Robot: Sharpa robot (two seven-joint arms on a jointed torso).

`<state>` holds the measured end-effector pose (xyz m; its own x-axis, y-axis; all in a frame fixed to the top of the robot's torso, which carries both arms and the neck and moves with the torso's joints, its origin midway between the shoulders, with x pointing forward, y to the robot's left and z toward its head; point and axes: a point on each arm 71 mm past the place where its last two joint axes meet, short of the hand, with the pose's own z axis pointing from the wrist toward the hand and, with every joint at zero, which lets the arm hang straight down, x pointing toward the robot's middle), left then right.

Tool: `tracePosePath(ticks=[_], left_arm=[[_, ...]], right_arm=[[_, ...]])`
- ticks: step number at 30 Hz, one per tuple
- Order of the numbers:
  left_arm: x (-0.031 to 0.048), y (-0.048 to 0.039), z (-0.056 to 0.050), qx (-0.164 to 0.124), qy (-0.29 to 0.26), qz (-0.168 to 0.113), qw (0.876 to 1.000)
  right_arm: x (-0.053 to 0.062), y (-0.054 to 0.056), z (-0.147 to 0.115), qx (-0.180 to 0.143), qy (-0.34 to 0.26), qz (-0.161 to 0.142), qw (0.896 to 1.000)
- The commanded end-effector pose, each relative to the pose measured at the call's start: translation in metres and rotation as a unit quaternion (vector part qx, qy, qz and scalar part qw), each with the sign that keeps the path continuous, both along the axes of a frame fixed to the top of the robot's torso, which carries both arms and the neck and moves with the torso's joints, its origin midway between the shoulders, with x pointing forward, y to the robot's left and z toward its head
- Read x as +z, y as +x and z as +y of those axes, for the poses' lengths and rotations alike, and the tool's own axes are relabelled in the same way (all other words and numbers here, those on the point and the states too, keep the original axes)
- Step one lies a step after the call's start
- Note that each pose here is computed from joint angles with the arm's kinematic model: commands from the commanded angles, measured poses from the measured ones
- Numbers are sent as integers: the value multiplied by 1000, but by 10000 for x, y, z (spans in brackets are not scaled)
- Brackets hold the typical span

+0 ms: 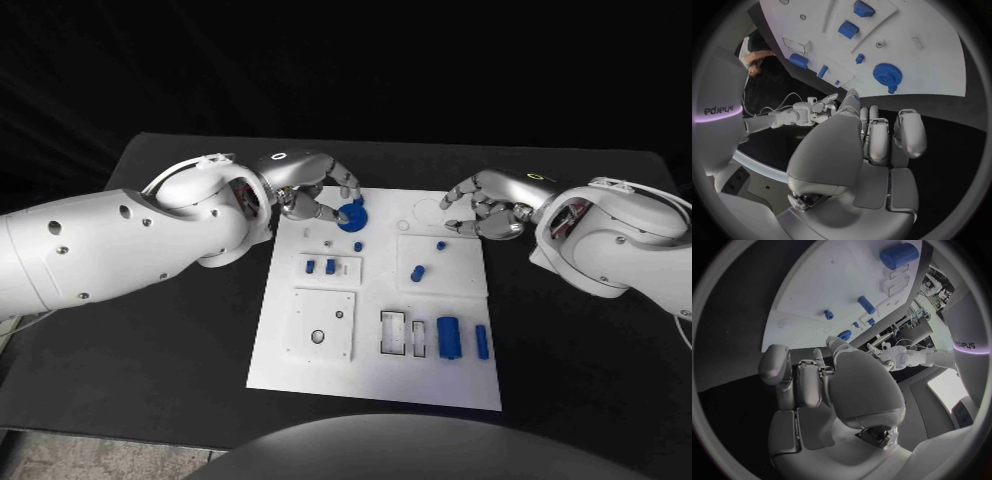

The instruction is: Assemble the parts on the task board

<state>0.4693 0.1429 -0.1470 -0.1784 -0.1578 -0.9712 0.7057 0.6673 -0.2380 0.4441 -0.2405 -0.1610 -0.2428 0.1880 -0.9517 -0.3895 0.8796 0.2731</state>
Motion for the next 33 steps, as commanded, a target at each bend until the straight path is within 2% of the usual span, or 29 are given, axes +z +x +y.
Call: tracePosePath(ticks=[1, 3, 7, 19, 25, 33], left_arm=[[-90, -56, -99, -70, 65, -76, 993], [-147, -50, -122, -69, 76, -78, 992], [-212, -40, -157, -71, 89, -78, 990], [-363, -10, -264, -73, 95, -65, 991], [-454, -18, -305, -74, 97, -54, 991], [-534, -20, -352, -75, 101, -45, 991]], right_arm=[[-13, -7, 9, 7, 7, -3, 1000], [-24, -9, 12, 8, 8, -2, 1000], [-37, -14, 12, 8, 8, -1, 1000], [-48, -21, 9, 9, 8, 1, 1000], [-48, -26, -1, 8, 8, 2, 1000], [-51, -31, -13, 6, 8, 5, 1000]])
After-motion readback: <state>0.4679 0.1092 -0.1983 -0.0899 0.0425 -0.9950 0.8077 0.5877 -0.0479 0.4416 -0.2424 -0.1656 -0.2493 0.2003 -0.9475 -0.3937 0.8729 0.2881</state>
